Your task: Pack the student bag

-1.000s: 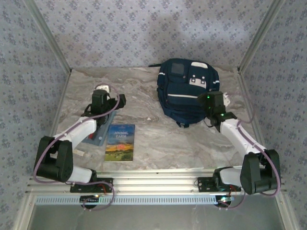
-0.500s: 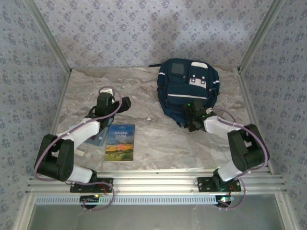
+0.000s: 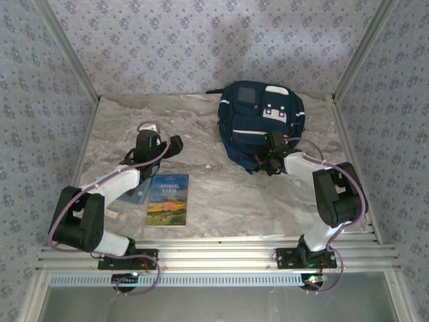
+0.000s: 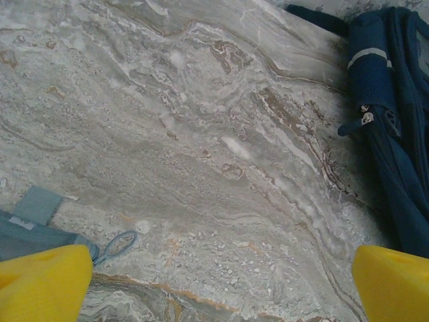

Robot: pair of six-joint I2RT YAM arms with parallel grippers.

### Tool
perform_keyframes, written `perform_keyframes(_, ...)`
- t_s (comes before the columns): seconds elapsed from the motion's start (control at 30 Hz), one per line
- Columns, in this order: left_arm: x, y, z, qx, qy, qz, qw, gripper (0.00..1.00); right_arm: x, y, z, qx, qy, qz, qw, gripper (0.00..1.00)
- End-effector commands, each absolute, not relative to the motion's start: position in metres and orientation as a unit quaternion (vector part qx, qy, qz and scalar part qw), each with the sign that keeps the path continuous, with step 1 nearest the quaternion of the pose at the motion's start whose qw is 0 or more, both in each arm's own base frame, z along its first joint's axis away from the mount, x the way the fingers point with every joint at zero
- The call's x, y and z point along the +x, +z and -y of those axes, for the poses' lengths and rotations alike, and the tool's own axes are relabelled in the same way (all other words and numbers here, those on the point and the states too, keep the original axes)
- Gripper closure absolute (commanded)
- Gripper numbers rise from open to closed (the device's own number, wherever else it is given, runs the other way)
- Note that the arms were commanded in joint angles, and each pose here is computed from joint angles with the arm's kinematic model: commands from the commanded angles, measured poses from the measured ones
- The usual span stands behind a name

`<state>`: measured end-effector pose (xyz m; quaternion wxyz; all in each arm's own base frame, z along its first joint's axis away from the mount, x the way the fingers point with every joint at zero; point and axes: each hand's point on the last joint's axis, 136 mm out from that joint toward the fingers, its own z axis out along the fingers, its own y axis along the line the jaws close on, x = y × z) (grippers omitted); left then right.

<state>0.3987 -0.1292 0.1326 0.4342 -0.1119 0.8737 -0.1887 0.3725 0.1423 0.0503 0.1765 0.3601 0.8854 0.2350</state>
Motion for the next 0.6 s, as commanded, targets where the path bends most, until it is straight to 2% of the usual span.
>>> perform_keyframes(0.0, 0.424, 0.155, 0.147, -0.102, -0.217, -0.859, 0.452, 0.0, 0.337, 0.083, -0.189, 0.109, 0.264, -0.948, 0.138, 1.0)
perform_keyframes(0.17, 0.447, 0.155, 0.169, -0.113, -0.265, -0.856, 0.43, 0.0, 0.285, 0.069, -0.194, 0.038, 0.244, -0.966, 0.075, 1.0)
perform_keyframes(0.3, 0.452, 0.148, 0.178, -0.127, -0.286, -0.853, 0.418, 0.0, 0.262, 0.062, -0.183, 0.016, 0.215, -0.975, 0.057, 1.0)
perform_keyframes(0.57, 0.434, 0.13, 0.169, -0.149, -0.278, -0.862, 0.396, 0.0, 0.318, 0.085, -0.137, 0.065, 0.214, -0.967, 0.124, 1.0)
